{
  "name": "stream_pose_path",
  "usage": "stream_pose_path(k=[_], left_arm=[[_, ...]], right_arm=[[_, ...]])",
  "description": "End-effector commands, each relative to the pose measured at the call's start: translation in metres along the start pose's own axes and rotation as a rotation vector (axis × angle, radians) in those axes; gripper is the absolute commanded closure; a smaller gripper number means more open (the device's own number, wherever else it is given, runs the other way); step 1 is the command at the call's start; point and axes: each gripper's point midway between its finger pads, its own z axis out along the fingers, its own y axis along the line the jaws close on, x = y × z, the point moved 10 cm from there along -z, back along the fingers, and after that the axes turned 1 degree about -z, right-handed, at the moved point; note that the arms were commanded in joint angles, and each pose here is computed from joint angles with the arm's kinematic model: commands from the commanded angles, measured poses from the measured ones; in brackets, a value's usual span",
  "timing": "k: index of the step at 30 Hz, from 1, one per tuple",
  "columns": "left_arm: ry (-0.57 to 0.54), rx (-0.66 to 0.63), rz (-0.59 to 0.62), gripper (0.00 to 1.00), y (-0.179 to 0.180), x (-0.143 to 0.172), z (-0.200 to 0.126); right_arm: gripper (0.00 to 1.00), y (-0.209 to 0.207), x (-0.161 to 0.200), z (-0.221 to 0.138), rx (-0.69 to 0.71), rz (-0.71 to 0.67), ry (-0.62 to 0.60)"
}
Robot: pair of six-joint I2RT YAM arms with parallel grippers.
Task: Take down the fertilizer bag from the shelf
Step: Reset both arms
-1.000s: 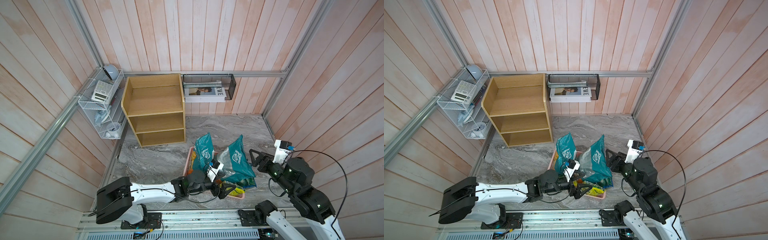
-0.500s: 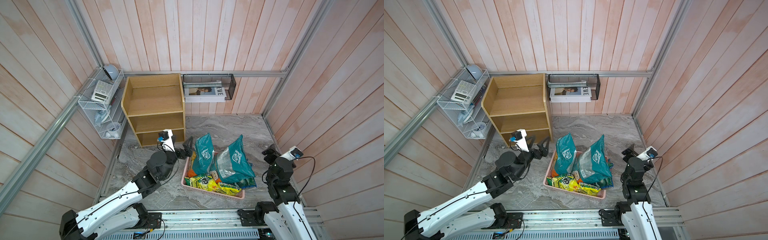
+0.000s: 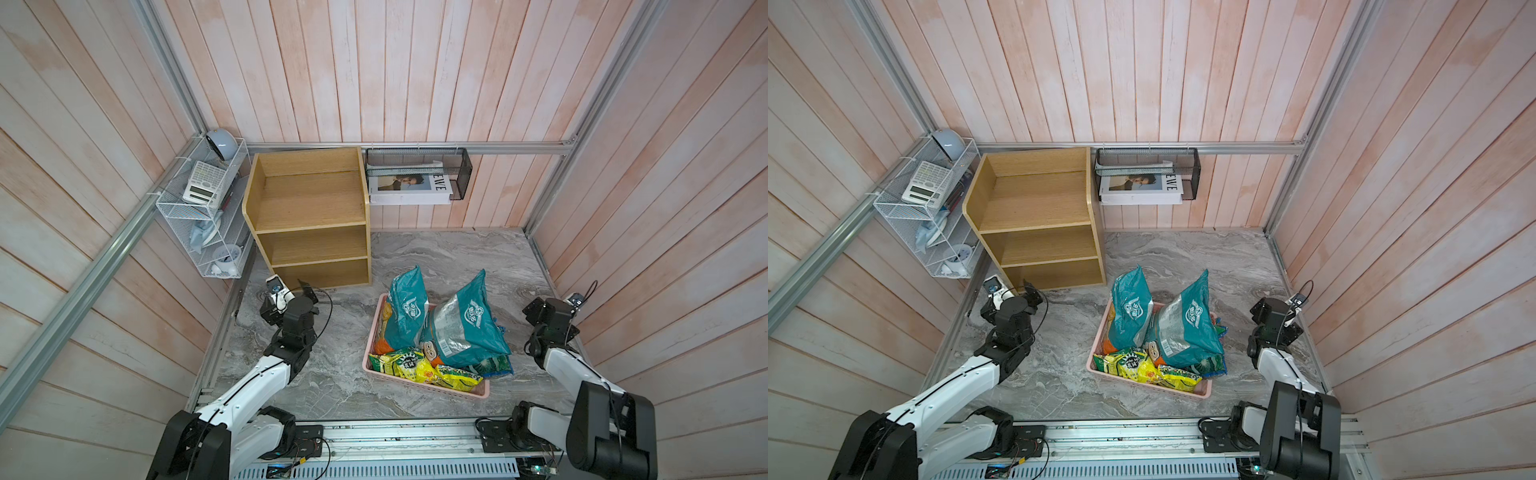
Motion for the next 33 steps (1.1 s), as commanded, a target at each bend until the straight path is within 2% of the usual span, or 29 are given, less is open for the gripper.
stream_pose_path(k=[1,3,6,7,8,9,11,13,15,16,17,18,19,20,22,24,27,31,33], left_arm=[[-0.076,-0.160,0.078,0.00,0.021,0.011,0.009],[-0.066,-0.095,0.045,0.00,0.030,0.034,0.017],[-0.106,-0.169,0.073,0.00,0.035,0.048,0.029],[-0.094,-0.146,0.060,0.00,0.034,0.053,0.033],[-0.073,-0.051,0.067,0.00,0.029,0.058,0.039],[-0.073,-0.031,0.095,0.00,0.025,0.059,0.045],[-0.013,0.004,0.117,0.00,0.018,0.057,0.050],[-0.020,0.011,0.112,0.00,0.021,0.060,0.050],[-0.028,0.044,0.111,0.00,0.020,0.061,0.049],[-0.013,0.062,0.121,0.00,0.019,0.062,0.050],[-0.001,0.088,0.137,0.00,0.016,0.063,0.052],[0.019,0.128,0.152,0.00,0.014,0.068,0.054],[0.029,0.146,0.149,0.00,0.015,0.075,0.058],[-0.011,0.142,0.139,0.00,0.017,0.075,0.059],[0.060,0.143,0.140,0.00,0.017,0.073,0.061],[0.012,0.144,0.134,0.00,0.018,0.074,0.061],[0.043,0.147,0.142,0.00,0.016,0.073,0.062],[0.057,0.142,0.154,0.00,0.012,0.073,0.066],[0.051,0.146,0.150,0.00,0.013,0.073,0.066]], right_arm=[[0.07,0.041,0.002,-0.014,-0.051,-0.258,-0.129],[0.05,0.063,0.006,-0.020,-0.050,-0.394,-0.149],[0.04,0.083,0.012,-0.021,-0.136,-0.479,-0.124],[0.04,0.089,0.014,-0.022,-0.164,-0.502,-0.113],[0.04,0.097,0.016,-0.022,-0.187,-0.527,-0.106],[0.04,0.102,0.017,-0.023,-0.201,-0.538,-0.105],[0.04,0.104,0.018,-0.021,-0.195,-0.512,-0.120],[0.02,0.097,0.021,-0.023,-0.181,-0.463,-0.155],[0.02,0.072,0.039,-0.014,-0.324,-0.359,-0.158],[0.02,0.065,0.040,-0.006,-0.329,-0.263,-0.172],[0.02,0.063,0.041,0.000,-0.340,-0.248,-0.212],[0.02,0.064,0.041,-0.001,-0.352,-0.246,-0.246],[0.03,0.066,0.039,-0.001,-0.345,-0.257,-0.221],[0.02,0.069,0.036,0.001,-0.324,-0.275,-0.167],[0.02,0.076,0.030,0.006,-0.304,-0.303,-0.088],[0.02,0.081,0.028,0.006,-0.318,-0.364,-0.049],[0.02,0.079,0.031,0.006,-0.336,-0.338,-0.075],[0.02,0.081,0.041,0.001,-0.464,-0.340,-0.181],[0.02,0.082,0.039,0.001,-0.463,-0.358,-0.151]])
